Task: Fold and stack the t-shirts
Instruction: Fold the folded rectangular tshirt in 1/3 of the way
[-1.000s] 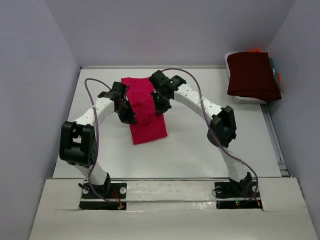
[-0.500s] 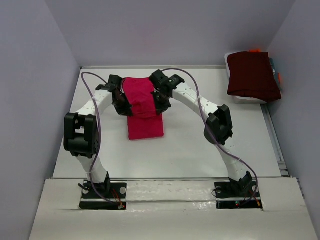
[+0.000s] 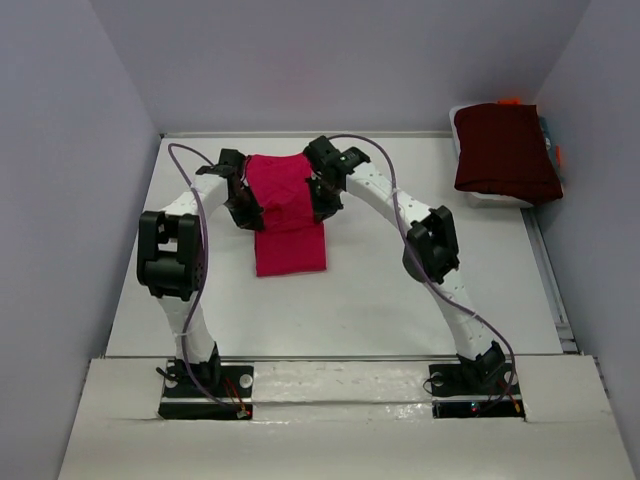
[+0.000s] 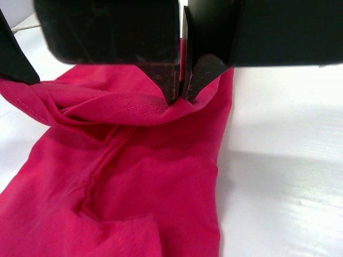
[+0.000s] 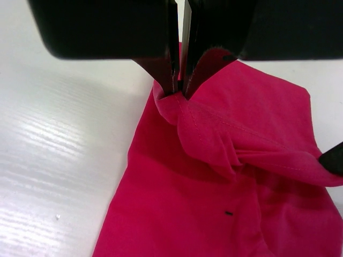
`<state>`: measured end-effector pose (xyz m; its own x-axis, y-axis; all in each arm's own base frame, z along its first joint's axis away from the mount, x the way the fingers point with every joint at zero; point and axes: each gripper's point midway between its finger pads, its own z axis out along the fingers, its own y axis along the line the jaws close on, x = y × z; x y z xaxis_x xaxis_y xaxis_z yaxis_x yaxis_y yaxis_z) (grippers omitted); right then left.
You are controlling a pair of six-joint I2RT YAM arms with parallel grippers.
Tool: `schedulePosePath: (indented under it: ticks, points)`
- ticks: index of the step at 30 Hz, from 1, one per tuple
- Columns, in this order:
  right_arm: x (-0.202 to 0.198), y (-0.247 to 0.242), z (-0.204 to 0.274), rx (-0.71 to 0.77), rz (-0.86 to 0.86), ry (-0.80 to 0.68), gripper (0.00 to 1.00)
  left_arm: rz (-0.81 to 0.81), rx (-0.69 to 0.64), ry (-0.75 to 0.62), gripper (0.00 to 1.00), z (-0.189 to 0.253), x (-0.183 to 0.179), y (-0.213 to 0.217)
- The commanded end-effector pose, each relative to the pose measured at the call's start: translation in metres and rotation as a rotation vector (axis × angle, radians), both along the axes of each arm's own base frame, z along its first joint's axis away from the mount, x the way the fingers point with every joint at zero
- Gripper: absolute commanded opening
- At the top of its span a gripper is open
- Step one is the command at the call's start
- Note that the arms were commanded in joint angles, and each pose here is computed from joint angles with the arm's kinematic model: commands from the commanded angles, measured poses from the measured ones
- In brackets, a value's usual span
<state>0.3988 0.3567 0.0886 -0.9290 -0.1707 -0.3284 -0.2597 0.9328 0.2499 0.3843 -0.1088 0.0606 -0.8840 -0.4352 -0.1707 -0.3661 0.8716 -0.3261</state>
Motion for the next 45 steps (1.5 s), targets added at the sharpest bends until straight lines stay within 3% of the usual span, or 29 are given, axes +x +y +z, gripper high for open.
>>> schedulePosePath:
  ticks: [1, 11, 13, 14, 15, 16, 18, 19, 20, 23, 27, 35, 41, 44, 45]
  points:
    - [0.031, 0.009, 0.027, 0.069, 0.000, -0.120, 0.07, -0.007, 0.011, -0.075, 0.06, 0.016, 0.026, 0.003]
    - [0.039, 0.016, 0.013, 0.097, 0.031, -0.116, 0.09, 0.014, 0.022, -0.069, 0.06, 0.012, 0.039, 0.007]
    - [0.038, 0.018, 0.004, 0.099, 0.040, -0.100, 0.12, 0.016, 0.022, -0.068, 0.06, 0.010, 0.039, 0.007]
    - [0.038, 0.019, 0.003, 0.102, 0.045, -0.098, 0.16, 0.013, 0.020, -0.067, 0.06, 0.009, 0.039, 0.006]
    - [0.036, 0.019, -0.002, 0.100, 0.049, -0.086, 0.26, 0.011, 0.019, -0.064, 0.06, 0.008, 0.038, 0.006]
    - [0.036, 0.019, -0.002, 0.100, 0.049, -0.086, 0.26, 0.011, 0.019, -0.062, 0.06, 0.007, 0.038, 0.006]
    - [0.035, 0.019, -0.006, 0.096, 0.055, -0.077, 0.41, 0.008, 0.014, -0.062, 0.18, 0.006, 0.037, 0.005]
    - [0.034, 0.017, -0.007, 0.089, 0.055, -0.073, 0.44, 0.013, 0.026, -0.058, 0.28, 0.004, 0.036, 0.008]
    - [0.034, 0.016, -0.008, 0.084, 0.055, -0.071, 0.48, 0.014, 0.026, -0.066, 0.54, 0.005, 0.037, 0.008]
    - [0.033, 0.009, -0.001, 0.059, 0.044, -0.085, 0.65, 0.023, 0.034, -0.085, 0.78, 0.011, 0.036, 0.010]
    - [0.033, 0.002, 0.010, 0.046, 0.030, -0.115, 0.71, 0.031, 0.055, -0.128, 0.82, 0.027, 0.040, 0.014]
    - [0.023, -0.004, 0.030, 0.054, 0.004, -0.104, 0.71, 0.030, 0.054, -0.170, 0.82, 0.059, 0.030, 0.016]
    - [0.015, -0.007, 0.033, 0.056, -0.011, -0.079, 0.68, 0.016, 0.083, -0.115, 0.81, 0.049, 0.005, 0.022]
    - [0.009, -0.006, 0.026, 0.056, -0.010, -0.038, 0.60, 0.001, 0.083, -0.082, 0.80, 0.038, -0.009, 0.020]
    - [0.007, -0.006, 0.020, 0.052, -0.007, -0.023, 0.49, -0.001, 0.088, -0.061, 0.80, 0.031, -0.016, 0.021]
